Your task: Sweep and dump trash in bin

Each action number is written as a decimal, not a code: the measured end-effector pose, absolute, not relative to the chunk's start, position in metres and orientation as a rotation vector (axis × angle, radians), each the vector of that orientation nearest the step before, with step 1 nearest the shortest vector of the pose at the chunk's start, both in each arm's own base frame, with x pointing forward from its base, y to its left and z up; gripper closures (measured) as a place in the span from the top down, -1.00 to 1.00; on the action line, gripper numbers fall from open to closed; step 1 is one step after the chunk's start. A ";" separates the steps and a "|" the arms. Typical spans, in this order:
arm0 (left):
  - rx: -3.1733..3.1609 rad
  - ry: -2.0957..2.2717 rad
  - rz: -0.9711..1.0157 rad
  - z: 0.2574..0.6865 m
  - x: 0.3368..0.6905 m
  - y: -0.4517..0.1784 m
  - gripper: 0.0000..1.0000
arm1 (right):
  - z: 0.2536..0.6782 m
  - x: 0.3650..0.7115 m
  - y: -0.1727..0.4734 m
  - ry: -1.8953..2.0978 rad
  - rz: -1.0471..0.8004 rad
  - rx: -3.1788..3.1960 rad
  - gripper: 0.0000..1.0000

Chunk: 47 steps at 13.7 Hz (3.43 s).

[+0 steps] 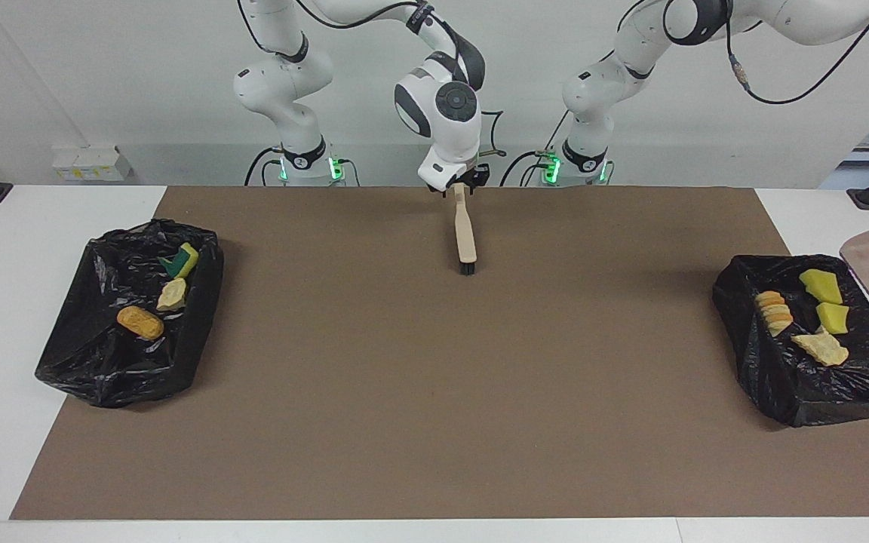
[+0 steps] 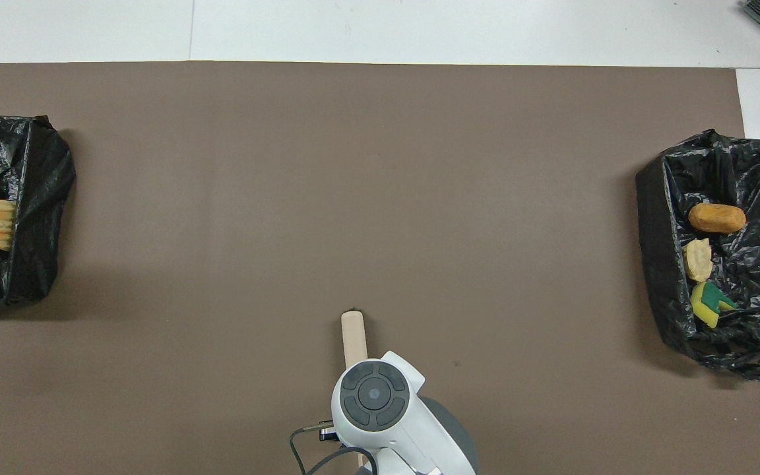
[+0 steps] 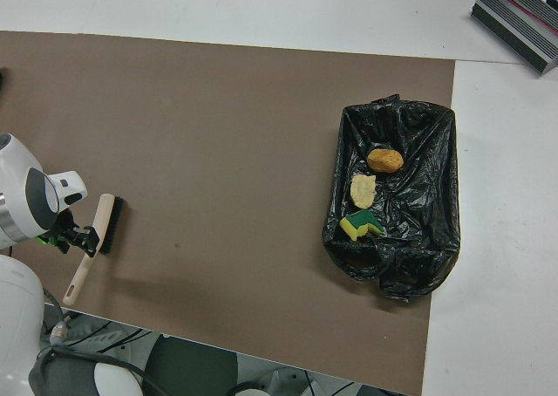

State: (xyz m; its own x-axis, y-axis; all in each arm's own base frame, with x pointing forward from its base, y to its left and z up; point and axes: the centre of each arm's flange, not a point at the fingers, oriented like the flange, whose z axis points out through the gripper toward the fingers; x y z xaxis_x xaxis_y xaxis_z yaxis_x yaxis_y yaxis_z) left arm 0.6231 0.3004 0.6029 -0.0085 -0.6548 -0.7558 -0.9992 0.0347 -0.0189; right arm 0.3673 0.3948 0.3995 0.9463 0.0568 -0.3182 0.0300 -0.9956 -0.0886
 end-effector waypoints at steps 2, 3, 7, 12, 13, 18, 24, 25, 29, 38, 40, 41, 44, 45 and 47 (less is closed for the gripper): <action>-1.798 1.729 0.720 0.590 0.622 0.269 -0.37 | 0.434 0.407 0.364 -0.060 0.467 -3.026 0.94; -1.862 1.728 0.711 0.578 0.621 0.249 -0.37 | 0.450 0.426 0.346 -0.085 0.441 -3.034 1.00; -2.194 1.606 0.629 0.537 0.603 0.150 -0.37 | 0.482 0.488 0.263 -0.212 0.347 -3.046 1.00; -2.592 1.242 0.509 0.476 0.576 -0.010 -0.37 | 0.500 0.550 0.107 -0.020 0.250 -3.019 1.00; -2.653 1.150 0.485 0.458 0.570 -0.050 -0.37 | 0.503 0.555 0.084 0.035 0.237 -3.016 1.00; -2.987 0.623 0.314 0.405 0.534 -0.238 -0.37 | 0.534 0.567 0.023 -0.095 0.121 -3.149 1.00; -3.184 0.102 0.194 0.392 0.527 -0.343 -0.37 | 0.586 0.541 -0.016 -0.007 0.090 -3.170 1.00; -3.189 0.073 0.188 0.390 0.533 -0.349 -0.37 | 0.587 0.541 -0.016 -0.005 0.087 -3.170 1.00; -3.190 0.057 0.201 0.370 0.548 -0.359 -0.37 | 0.585 0.541 -0.016 -0.005 0.094 -3.166 1.00; -3.211 0.116 0.131 0.401 0.565 -0.352 0.96 | 0.588 0.540 -0.043 0.070 0.083 -3.157 1.00; -3.200 0.102 0.152 0.416 0.568 -0.322 1.00 | 0.589 0.538 -0.059 0.119 0.082 -3.152 1.00; -3.200 0.102 0.150 0.423 0.571 -0.302 1.00 | 0.590 0.538 -0.064 0.138 0.078 -3.149 1.00; -3.209 0.176 0.112 0.449 0.581 -0.222 1.00 | 0.602 0.537 -0.054 0.109 0.070 -3.152 1.00; -3.209 0.211 0.104 0.461 0.582 -0.191 1.00 | 0.610 0.535 -0.049 0.096 0.081 -3.152 1.00; -3.208 0.276 0.087 0.484 0.580 -0.141 1.00 | 0.633 0.528 -0.047 0.090 0.104 -3.150 1.00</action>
